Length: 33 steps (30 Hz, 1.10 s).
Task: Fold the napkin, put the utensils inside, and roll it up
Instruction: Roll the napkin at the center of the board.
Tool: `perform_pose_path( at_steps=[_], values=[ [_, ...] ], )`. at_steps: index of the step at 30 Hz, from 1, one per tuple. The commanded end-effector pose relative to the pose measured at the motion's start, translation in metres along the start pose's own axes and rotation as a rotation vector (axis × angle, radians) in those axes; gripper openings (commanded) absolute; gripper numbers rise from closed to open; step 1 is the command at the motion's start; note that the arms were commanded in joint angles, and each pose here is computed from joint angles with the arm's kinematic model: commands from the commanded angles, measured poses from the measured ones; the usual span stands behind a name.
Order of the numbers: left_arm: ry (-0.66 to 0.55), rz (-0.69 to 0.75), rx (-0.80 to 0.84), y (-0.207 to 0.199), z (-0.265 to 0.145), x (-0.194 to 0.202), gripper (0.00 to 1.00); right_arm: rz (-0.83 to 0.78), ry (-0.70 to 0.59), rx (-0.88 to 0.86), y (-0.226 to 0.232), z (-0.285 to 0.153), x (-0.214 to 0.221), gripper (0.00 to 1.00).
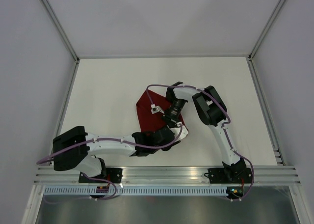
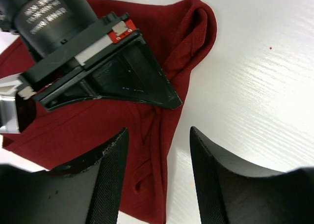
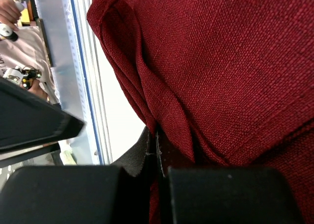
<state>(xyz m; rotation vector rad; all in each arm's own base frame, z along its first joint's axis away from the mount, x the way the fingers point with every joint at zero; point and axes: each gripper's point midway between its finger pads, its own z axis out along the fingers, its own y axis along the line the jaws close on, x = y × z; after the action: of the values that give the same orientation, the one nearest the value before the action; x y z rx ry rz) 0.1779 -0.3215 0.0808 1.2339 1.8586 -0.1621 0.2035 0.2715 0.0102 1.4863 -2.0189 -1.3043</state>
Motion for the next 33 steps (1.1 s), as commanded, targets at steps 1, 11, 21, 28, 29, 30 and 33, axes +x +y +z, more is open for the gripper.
perform_pose_path(
  at_steps=[1, 11, 21, 28, 29, 30, 33],
  values=[
    [-0.035, 0.028, 0.007, -0.007, 0.014, -0.008, 0.59, -0.045, 0.043, 0.054, -0.033, 0.004, 0.01, 0.0],
    [0.067, 0.08, -0.046, 0.004, 0.039, 0.022, 0.59, -0.032, 0.033, 0.052, -0.034, 0.003, 0.01, 0.0],
    [0.107, 0.079, -0.023, 0.008, 0.044, 0.033, 0.52, -0.015, 0.019, 0.045, -0.036, -0.002, 0.011, 0.0],
    [0.132, 0.081, 0.047, -0.005, 0.05, 0.038, 0.5, -0.007, 0.011, 0.049, -0.039, -0.006, 0.013, 0.01],
    [0.144, 0.081, 0.06, -0.007, 0.052, 0.041, 0.49, -0.009, 0.009, 0.051, -0.039, -0.008, 0.013, 0.01],
    [0.15, 0.075, 0.067, -0.008, 0.053, 0.043, 0.46, -0.009, 0.007, 0.051, -0.04, -0.008, 0.013, 0.01],
    [0.163, 0.059, 0.092, -0.012, 0.058, 0.046, 0.37, -0.011, 0.002, 0.046, -0.038, -0.011, 0.014, 0.0]
  ],
)
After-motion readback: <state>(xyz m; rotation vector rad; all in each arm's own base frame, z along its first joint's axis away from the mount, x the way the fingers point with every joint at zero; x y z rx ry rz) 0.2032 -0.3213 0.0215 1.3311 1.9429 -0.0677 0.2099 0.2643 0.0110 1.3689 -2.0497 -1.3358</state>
